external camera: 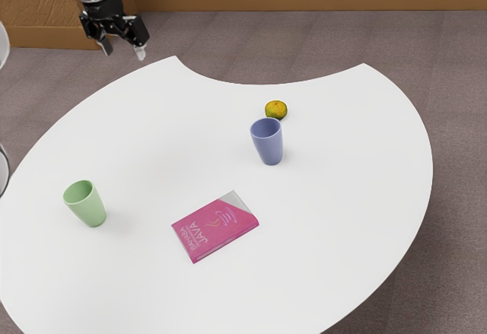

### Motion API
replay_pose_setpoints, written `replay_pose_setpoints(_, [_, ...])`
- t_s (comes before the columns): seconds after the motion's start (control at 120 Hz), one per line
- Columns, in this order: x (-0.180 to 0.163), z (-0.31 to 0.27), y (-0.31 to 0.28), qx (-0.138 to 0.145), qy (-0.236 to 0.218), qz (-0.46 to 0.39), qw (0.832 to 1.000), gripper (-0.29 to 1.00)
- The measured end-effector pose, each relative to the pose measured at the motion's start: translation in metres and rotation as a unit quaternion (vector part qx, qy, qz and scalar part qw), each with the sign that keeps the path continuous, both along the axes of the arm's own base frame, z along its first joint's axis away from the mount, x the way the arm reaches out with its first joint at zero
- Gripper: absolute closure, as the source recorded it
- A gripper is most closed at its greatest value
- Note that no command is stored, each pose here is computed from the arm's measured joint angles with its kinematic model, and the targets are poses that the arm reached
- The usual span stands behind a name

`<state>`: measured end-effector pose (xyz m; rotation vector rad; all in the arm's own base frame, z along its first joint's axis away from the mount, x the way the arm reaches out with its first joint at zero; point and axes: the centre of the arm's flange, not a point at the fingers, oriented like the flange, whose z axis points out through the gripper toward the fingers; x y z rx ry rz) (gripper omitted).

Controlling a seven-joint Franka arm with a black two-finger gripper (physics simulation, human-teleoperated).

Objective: Place the right cup onto the left cup

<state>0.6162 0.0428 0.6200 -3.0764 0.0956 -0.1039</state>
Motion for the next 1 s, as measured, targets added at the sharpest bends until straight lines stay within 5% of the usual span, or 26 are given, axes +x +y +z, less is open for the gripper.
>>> replay_pose_setpoints(0.167, [0.006,-0.007,-0.032,-0.001,0.002,-0.033,0.999,0.02])
replay_pose_setpoints(0.283, [0.052,-0.039,-0.068,0.02,-0.005,-0.053,0.998,0.02])
replay_pose_setpoints(0.525, [0.107,-0.136,-0.16,0.006,0.001,-0.091,0.996,0.02])
replay_pose_setpoints(0.8, [0.082,-0.164,-0.218,-0.042,0.023,-0.044,0.998,0.02])
replay_pose_setpoints(1.0, [0.072,-0.193,-0.245,-0.05,0.038,0.002,0.998,0.02])
